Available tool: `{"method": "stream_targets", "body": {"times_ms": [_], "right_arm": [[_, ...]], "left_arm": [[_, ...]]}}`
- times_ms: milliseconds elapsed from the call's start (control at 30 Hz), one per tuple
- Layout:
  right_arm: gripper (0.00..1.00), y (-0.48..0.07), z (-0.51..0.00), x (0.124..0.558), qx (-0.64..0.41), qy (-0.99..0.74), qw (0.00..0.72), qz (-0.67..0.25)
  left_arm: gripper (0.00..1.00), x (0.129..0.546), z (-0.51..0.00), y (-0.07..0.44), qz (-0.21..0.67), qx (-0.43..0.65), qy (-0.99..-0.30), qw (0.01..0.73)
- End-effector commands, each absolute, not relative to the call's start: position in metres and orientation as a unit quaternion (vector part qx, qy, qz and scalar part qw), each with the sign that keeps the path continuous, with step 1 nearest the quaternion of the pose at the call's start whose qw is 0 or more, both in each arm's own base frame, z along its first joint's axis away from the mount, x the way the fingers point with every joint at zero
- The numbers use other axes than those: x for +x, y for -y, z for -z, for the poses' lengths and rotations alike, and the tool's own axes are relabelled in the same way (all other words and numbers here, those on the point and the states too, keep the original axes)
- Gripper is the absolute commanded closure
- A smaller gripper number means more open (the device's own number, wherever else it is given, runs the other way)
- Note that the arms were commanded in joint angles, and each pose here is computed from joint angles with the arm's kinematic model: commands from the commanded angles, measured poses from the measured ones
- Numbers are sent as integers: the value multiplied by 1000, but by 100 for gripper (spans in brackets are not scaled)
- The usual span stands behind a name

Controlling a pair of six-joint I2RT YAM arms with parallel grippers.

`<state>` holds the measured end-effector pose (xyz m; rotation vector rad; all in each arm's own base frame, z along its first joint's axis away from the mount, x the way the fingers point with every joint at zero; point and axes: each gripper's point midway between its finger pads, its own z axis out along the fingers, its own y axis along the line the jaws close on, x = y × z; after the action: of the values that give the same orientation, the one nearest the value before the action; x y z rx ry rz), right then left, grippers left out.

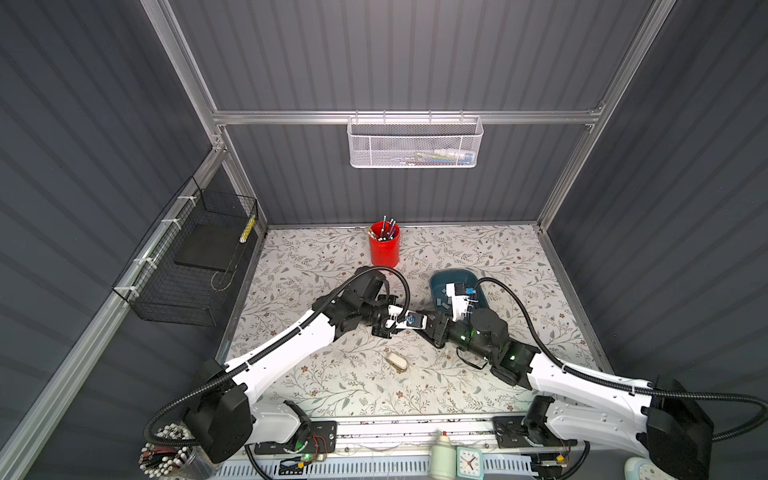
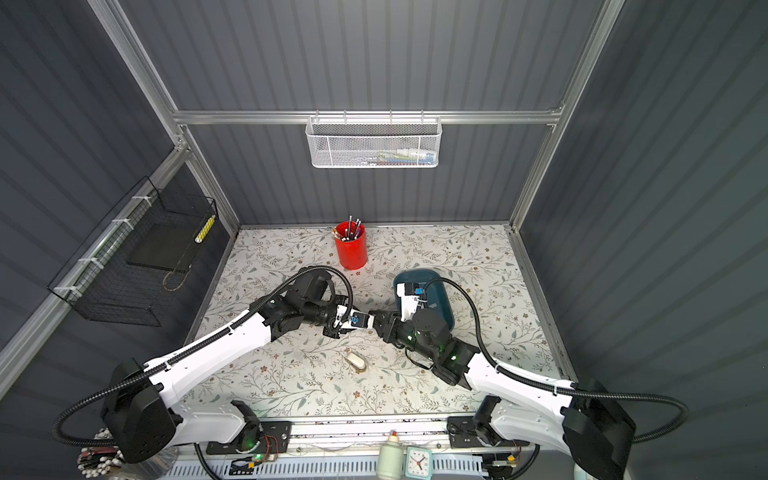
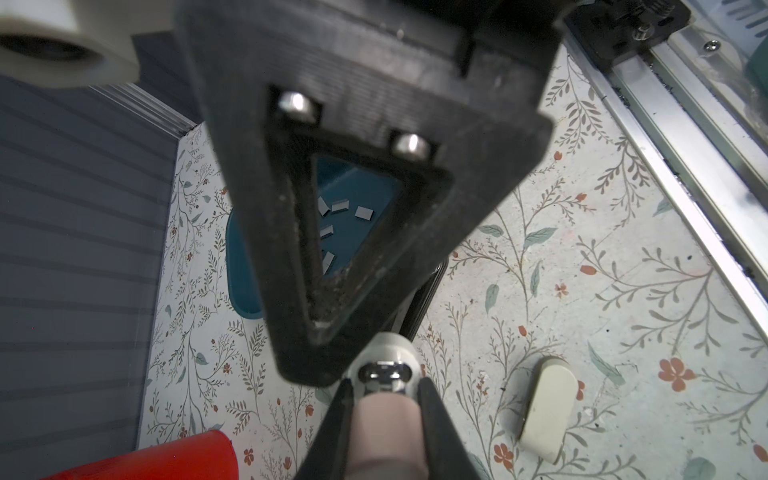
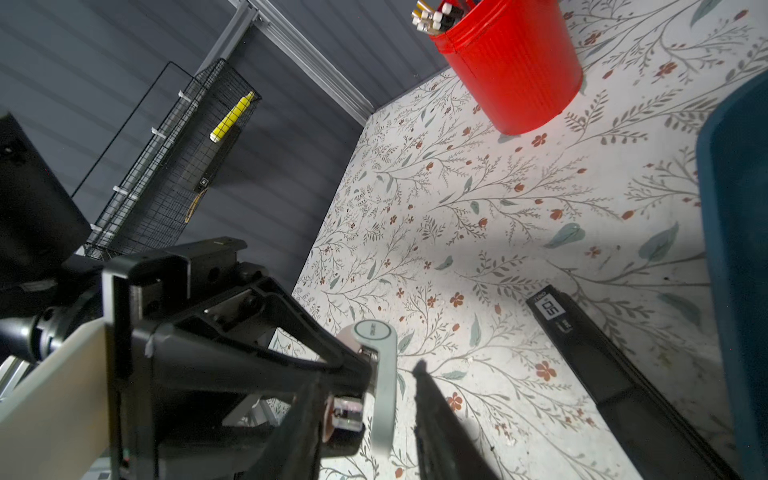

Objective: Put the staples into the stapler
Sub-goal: 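Carry the pink stapler toward the center while the right gripper reaches toward it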

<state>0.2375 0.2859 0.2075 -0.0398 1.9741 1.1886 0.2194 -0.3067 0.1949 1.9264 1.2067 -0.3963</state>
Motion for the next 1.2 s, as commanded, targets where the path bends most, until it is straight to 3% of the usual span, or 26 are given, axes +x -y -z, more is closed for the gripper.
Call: {"method": "stream_targets", "body": {"times_ms": [0,467,733,900,1167], "right_arm": [[62,-282,-210,242,3,-776,418,-472],[71,-292,-159,232,12,-807,369,-460],[78,-282,-125,234,34,-827,362,-429],[77,-285,-124,234,25,-824,364,-433],[65,-252,-155,231,7,-808,434,-398]], "left_arm": [[100,221,-216,309,161,749,-479,430],[100,217,-233,314,195,728,-492,435],[100,199,-250,312,234,727,-465,448],[100,193,-257,310,254,724,-453,454],[100,201,-244,306,243,727,-466,441]]}}
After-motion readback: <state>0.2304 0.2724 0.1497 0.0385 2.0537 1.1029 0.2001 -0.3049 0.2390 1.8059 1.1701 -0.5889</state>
